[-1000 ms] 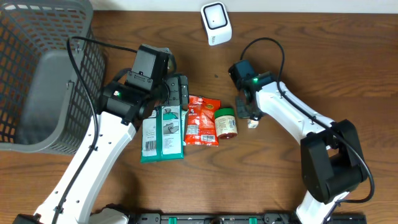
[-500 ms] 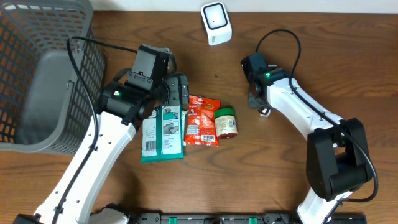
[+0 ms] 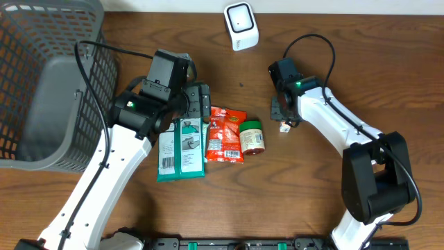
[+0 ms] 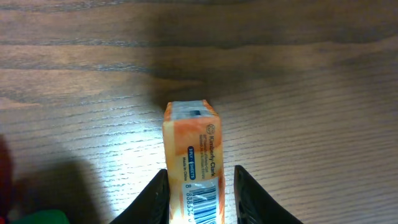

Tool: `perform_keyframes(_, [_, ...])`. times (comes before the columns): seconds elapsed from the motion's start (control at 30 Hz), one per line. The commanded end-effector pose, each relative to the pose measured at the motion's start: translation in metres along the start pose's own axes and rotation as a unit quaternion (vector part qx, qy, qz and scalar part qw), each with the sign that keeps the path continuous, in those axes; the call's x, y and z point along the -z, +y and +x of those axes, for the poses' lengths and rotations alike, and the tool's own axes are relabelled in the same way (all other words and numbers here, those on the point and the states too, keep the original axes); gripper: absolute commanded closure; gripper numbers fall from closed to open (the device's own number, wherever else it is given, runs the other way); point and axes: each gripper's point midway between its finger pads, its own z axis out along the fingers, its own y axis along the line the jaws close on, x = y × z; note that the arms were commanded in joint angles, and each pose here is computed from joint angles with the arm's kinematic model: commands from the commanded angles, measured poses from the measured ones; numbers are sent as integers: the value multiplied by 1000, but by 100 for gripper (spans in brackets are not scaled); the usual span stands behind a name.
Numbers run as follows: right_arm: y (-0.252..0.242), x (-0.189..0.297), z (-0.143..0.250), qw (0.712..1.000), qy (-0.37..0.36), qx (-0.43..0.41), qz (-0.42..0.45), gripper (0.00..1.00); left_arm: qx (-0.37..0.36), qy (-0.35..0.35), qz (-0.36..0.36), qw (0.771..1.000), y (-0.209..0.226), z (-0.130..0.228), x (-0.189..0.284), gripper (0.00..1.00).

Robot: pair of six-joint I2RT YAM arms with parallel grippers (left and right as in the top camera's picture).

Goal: Scan the item barcode
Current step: 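Grasp the small orange box with the right gripper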

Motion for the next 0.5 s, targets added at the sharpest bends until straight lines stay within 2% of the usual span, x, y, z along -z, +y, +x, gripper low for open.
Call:
perform_keyframes(0.0, [4,-2,2,1000,5,-2,-6,69,-10,-5,3,1000,-2,-5,3,13])
perform_keyframes(0.2, [5,-2,5,1000,12,-1,-12,71,-10,-5,3,1000,-2,-5,3,13])
perform_keyframes(0.37, [2,-2,13,1000,29,2,-6,76,-10,-5,3,1000,-2,-5,3,13])
perform_keyframes(0.47, [-1,-2,20,999,43,5,-1,88,-10,-5,3,1000,-2,-5,3,13])
